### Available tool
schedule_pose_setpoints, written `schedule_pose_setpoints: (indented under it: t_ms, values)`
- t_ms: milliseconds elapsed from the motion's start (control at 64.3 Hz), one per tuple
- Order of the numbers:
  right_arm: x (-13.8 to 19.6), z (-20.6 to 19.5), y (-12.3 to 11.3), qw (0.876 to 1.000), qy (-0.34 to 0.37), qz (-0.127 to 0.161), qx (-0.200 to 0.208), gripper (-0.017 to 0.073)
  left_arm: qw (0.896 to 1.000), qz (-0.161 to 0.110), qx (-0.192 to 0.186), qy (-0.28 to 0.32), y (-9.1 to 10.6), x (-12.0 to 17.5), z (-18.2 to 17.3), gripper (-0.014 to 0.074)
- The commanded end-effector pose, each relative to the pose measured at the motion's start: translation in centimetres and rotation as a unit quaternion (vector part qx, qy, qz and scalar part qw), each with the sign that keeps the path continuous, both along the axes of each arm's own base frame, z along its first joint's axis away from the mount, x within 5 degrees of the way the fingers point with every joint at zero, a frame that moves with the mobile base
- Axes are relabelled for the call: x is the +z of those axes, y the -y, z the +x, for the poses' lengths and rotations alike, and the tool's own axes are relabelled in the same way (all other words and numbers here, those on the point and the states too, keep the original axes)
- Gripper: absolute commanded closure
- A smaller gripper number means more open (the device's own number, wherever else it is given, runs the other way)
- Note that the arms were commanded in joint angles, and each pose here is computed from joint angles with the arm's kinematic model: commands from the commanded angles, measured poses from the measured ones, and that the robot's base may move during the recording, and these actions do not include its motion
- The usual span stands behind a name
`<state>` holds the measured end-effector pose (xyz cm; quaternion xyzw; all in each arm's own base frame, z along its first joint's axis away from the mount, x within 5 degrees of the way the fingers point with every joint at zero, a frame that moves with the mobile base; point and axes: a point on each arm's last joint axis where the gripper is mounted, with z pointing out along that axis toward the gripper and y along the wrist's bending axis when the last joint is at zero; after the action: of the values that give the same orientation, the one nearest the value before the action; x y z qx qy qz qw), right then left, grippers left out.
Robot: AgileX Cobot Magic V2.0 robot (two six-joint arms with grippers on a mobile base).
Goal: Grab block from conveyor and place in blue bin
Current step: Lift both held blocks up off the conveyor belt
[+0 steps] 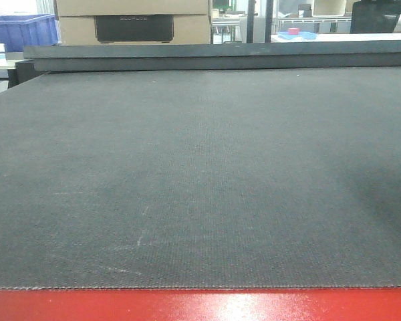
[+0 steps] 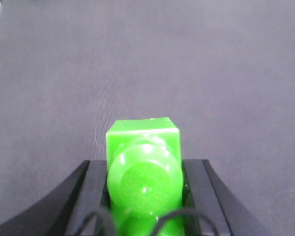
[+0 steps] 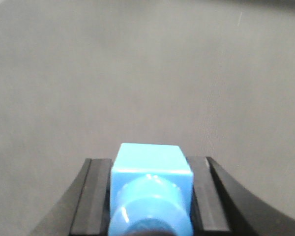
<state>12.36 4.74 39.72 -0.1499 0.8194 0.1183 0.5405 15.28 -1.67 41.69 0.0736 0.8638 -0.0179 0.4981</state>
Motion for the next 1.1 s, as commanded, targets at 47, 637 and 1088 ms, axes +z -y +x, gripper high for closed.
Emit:
schedule_pose_setpoints:
  t_ms: [47, 637, 1088]
  values:
    - [2.8, -1.9, 0.8, 0.999, 0.044, -0.004, -0.002, 0.0712, 0.999, -0.009, -0.002, 0.05, -0.1, 1.3, -1.8, 0.0704]
    - [5.9, -3.3, 1.4, 0.998, 0.065, -0.013, -0.006, 0.0712, 0.991, -0.02, -0.003, 0.13, -0.4, 3.0, -5.2, 0.0704]
    - [5.9, -3.3, 1.4, 0.998, 0.064, -0.013, -0.006, 0.0712, 0.991, -0.02, -0.003, 0.13, -0.4, 3.0, -5.2, 0.0704]
